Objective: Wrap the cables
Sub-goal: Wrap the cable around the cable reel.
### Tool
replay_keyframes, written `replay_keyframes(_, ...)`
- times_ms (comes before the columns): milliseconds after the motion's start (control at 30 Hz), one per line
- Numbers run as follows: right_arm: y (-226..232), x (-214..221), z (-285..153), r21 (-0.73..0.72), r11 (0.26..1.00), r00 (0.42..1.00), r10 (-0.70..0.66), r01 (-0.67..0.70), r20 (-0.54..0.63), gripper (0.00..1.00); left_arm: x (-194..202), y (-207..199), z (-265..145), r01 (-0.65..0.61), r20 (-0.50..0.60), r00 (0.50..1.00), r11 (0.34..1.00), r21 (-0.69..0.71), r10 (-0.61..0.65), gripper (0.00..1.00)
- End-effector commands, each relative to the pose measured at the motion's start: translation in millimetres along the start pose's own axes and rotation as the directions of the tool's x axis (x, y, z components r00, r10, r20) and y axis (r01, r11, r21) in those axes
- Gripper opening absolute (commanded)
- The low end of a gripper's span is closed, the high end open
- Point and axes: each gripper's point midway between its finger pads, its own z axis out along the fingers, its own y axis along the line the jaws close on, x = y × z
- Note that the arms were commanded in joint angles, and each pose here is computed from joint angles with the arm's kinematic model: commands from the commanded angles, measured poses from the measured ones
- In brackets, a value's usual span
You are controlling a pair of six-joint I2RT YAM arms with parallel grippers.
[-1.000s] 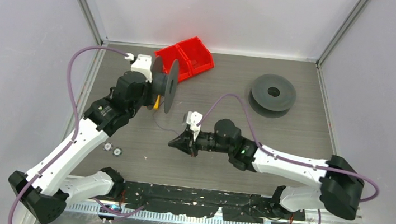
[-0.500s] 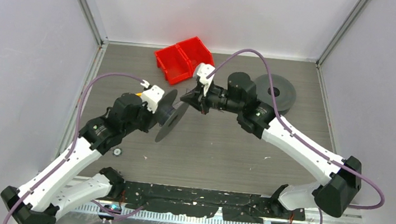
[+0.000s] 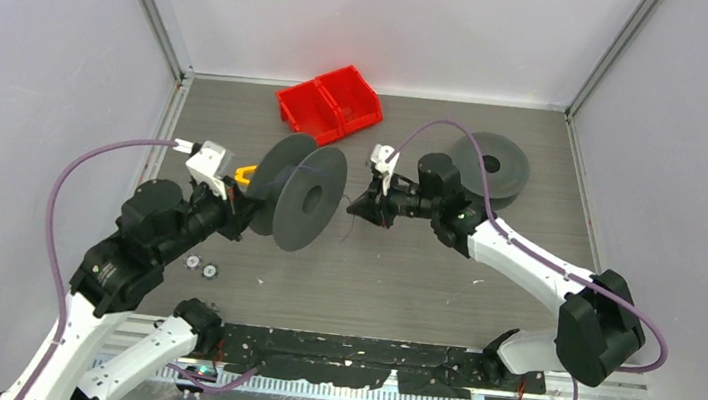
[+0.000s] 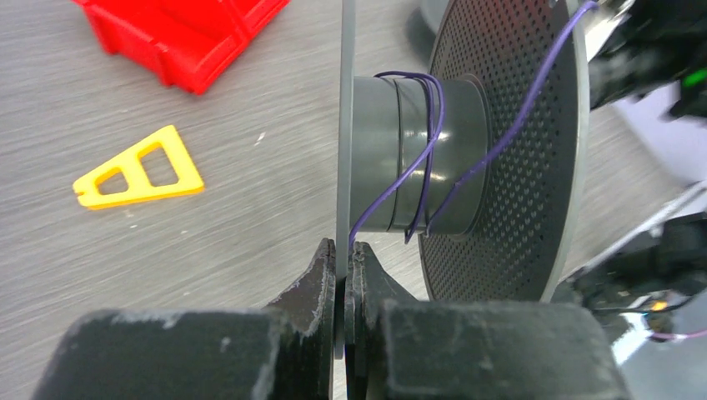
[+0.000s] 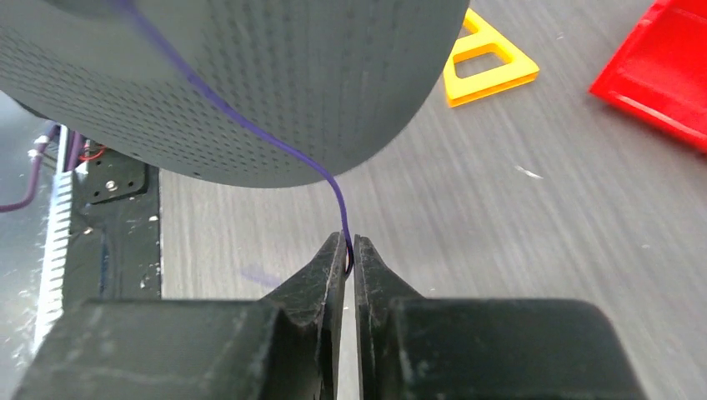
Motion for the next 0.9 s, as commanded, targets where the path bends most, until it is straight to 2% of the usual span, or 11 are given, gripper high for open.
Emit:
replay_keyframes(0,23,-34,-3,-0.086,0.996,0.979,-0.019,0.037,0.202,0.13,-66,-36,-20,0.162,0.208,0.958,0.971,0.177,-0.198,0.0)
replay_keyframes(133,32,-25,2,-0.096,0.994,0.969,-0.026,0.051,0.245,0.11,-77,-47,-22,0.211,0.227,0.937,0.948,0.237,-0.265,0.0)
replay_keyframes(233,33,-25,1,-0.087,0.996,0.965,-0.008,0.032,0.261,0.06,-76,-50,-20,0.212,0.205,0.942,0.945,0.249,-0.266,0.0)
replay_keyframes(367,31,-38,-11,-0.034,0.998,0.956,-0.033,0.044,0.292,0.05,-62,-31,-11,0.181,0.186,0.961,0.973,0.141,-0.206,0.0)
replay_keyframes(567,14,-61,-39,0.129,0.99,0.941,-0.101,0.062,0.324,0.05,-33,0,-1,0.086,0.082,0.993,0.996,-0.029,-0.084,0.0)
replay_keyframes(667,7,-59,-49,0.172,0.984,0.944,-0.108,0.056,0.311,0.06,-20,13,-1,0.018,0.02,1.0,0.996,-0.09,-0.016,0.0)
replay_keyframes(767,-5,-66,-61,0.221,0.974,0.937,-0.123,0.05,0.327,0.05,-12,10,-3,-0.049,-0.039,0.998,0.997,-0.06,0.047,0.0)
replay_keyframes(867,-17,-77,-67,0.25,0.967,0.932,-0.13,0.044,0.339,0.05,-4,-2,-6,-0.105,-0.085,0.991,0.994,0.03,0.107,0.0)
